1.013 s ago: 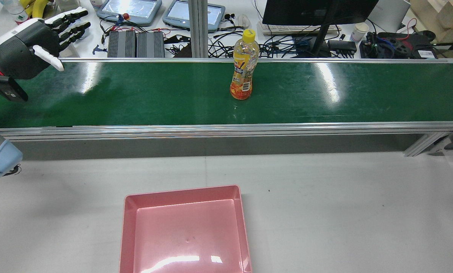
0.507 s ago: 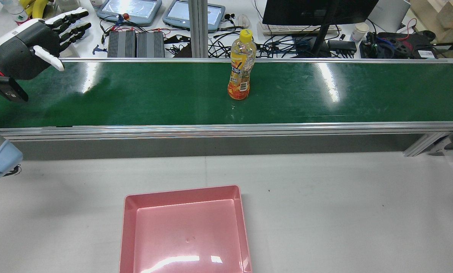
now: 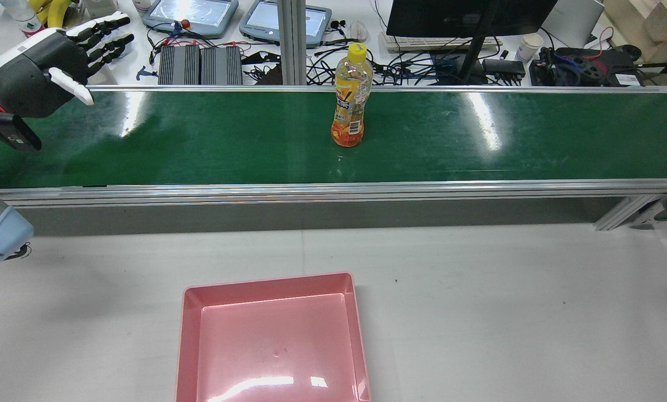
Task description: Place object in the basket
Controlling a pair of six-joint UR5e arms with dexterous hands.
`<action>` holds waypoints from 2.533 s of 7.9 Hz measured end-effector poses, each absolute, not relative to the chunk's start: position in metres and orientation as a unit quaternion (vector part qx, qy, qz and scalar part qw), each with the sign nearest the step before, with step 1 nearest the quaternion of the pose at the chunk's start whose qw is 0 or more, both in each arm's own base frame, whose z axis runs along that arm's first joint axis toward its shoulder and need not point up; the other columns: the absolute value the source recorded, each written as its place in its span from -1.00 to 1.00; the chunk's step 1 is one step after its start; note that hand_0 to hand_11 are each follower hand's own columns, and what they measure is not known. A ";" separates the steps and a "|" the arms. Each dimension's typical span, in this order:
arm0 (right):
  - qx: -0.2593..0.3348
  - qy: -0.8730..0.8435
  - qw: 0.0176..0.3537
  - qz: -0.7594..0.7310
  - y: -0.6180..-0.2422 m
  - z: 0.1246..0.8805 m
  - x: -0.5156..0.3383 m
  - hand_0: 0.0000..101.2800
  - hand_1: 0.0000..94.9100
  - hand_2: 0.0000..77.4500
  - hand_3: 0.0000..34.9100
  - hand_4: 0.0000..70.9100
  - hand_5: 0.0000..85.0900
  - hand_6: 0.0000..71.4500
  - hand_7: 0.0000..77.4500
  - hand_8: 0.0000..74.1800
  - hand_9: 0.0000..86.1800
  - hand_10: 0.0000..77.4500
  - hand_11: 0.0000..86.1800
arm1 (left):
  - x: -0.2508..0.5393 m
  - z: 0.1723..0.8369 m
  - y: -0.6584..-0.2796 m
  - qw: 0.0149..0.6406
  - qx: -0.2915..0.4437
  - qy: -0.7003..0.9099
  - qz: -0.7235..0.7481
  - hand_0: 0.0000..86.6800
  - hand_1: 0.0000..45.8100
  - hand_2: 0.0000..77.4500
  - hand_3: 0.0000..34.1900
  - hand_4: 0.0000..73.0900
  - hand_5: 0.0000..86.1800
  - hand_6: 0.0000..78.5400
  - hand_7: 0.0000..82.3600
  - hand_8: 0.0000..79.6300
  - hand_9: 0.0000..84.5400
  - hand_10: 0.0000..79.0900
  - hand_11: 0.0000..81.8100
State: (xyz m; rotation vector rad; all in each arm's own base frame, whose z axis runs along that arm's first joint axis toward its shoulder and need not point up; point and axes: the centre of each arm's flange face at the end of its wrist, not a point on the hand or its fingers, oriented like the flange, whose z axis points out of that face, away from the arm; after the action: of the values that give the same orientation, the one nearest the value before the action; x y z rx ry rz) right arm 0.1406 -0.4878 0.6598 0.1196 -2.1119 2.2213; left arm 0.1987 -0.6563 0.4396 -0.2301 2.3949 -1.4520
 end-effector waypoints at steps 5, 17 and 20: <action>0.039 -0.688 0.037 0.724 -0.488 0.660 0.141 -0.99 -1.00 -0.99 -1.00 -1.00 -1.00 -1.00 -0.99 -1.00 -1.00 -1.00 -1.00 | 0.198 0.439 -0.657 0.164 -0.081 0.841 -0.510 0.47 -0.81 -0.99 -0.89 -0.63 -0.67 -0.99 -0.96 -0.81 -0.75 -0.97 -0.91; 0.039 -0.688 0.037 0.724 -0.488 0.660 0.141 -0.99 -1.00 -0.99 -0.99 -1.00 -1.00 -1.00 -0.99 -1.00 -1.00 -1.00 -1.00 | 0.199 0.440 -0.656 0.165 -0.081 0.840 -0.510 0.47 -0.81 -0.99 -0.87 -0.64 -0.66 -0.99 -0.96 -0.81 -0.77 -0.97 -0.91; 0.039 -0.689 0.036 0.723 -0.488 0.659 0.141 -1.00 -1.00 -0.99 -1.00 -1.00 -1.00 -1.00 -0.99 -1.00 -1.00 -1.00 -1.00 | 0.198 0.440 -0.656 0.165 -0.080 0.840 -0.510 0.47 -0.81 -0.99 -0.84 -0.64 -0.66 -0.99 -0.96 -0.81 -0.77 -0.97 -0.91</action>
State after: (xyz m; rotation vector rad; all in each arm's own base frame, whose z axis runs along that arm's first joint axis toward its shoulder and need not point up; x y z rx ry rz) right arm 0.1411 -0.4877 0.6591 0.1203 -2.1144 2.2208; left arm 0.1984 -0.6565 0.4401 -0.2291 2.3940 -1.4531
